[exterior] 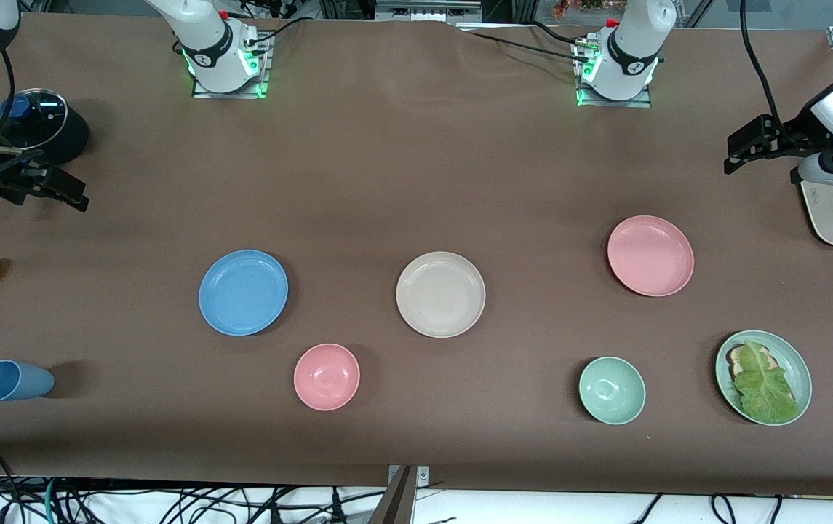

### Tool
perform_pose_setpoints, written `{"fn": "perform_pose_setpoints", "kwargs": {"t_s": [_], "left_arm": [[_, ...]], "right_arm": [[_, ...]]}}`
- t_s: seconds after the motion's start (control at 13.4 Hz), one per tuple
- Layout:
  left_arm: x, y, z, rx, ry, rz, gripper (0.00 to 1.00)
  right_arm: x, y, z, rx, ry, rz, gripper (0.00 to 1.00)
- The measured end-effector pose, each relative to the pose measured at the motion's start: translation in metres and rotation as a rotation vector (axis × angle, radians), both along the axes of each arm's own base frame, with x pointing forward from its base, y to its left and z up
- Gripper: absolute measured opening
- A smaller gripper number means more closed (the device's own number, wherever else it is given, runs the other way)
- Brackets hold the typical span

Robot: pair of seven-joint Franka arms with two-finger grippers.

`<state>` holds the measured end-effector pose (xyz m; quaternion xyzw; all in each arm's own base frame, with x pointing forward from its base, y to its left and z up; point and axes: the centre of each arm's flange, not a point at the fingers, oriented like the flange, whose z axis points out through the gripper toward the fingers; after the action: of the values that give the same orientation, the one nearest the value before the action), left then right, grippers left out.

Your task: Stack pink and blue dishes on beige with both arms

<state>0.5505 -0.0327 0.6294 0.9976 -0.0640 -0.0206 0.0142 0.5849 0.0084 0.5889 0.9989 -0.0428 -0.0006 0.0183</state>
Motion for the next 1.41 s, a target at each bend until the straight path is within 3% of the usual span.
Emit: {"fn": "perform_pose_setpoints", "kwargs": {"t_s": [1.12, 1.41], "left_arm": [[0.012, 0.000, -0.010, 0.003, 0.014, 0.002, 1.00], [0.038, -0.006, -0.057, 0.010, 0.068, -0.003, 1.00]], "right_arm": [[0.000, 0.001, 0.001, -0.034, -0.002, 0.011, 1.00], [0.000, 0.004, 0.000, -0.036, 0.000, 0.015, 1.00]]}}
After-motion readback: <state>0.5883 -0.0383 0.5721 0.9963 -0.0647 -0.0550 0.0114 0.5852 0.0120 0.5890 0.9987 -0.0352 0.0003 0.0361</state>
